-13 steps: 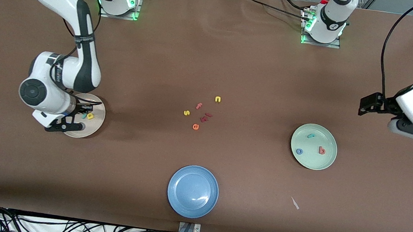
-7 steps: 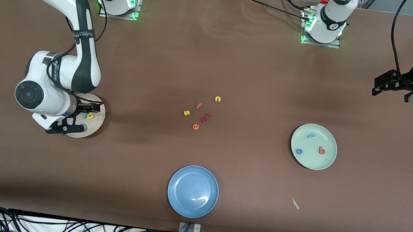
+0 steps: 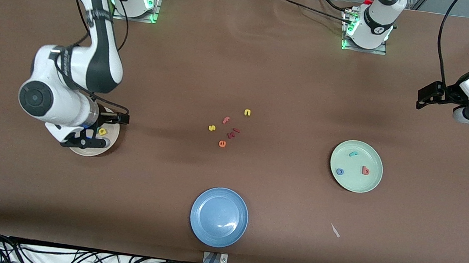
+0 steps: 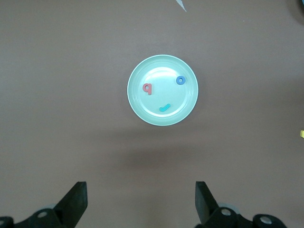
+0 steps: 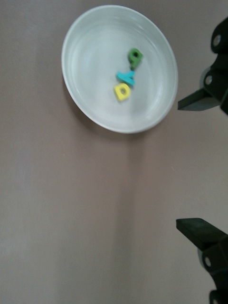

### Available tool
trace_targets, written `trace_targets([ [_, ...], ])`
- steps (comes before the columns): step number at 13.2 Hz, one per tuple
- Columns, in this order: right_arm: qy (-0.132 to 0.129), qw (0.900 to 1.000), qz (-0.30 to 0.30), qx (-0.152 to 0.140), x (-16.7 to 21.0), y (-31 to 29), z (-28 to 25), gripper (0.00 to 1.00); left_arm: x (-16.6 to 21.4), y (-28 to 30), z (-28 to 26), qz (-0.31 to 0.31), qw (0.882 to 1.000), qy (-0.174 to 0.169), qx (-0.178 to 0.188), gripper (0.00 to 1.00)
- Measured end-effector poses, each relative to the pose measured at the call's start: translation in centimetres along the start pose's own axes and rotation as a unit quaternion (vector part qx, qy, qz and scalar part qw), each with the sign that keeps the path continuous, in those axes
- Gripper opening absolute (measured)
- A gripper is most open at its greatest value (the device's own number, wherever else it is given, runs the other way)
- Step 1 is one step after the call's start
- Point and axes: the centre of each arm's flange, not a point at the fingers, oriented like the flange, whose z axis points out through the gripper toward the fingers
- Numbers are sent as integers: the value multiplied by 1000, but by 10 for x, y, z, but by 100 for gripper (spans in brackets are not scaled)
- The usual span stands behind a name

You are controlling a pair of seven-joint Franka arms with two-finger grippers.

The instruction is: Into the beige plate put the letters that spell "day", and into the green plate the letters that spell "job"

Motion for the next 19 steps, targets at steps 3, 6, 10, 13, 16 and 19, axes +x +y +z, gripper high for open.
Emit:
trace_targets([
  [3, 15, 1000, -5, -7, -34, 15, -55, 100, 2, 1, -4, 1, 1000, 3, 0, 100],
  [6, 17, 999, -12, -33, -77, 40, -108, 100, 3, 1, -2, 1, 1000, 0, 0, 100],
  [10, 28, 999, -7, -36, -121, 58, -159, 100, 4, -1, -1, -1, 1000, -2, 1, 100],
  [13, 42, 999, -1, -33, -129, 66, -175, 100, 4, -1, -3, -1, 1000, -3, 1, 100],
  [16, 54, 998, 22, -28, -132, 94, -188, 100, 1, 2, -23, 1, 1000, -4, 1, 100],
  [19, 55, 998, 15, -26, -133, 118, -189, 100, 2, 2, -27, 1, 1000, -7, 1, 100],
])
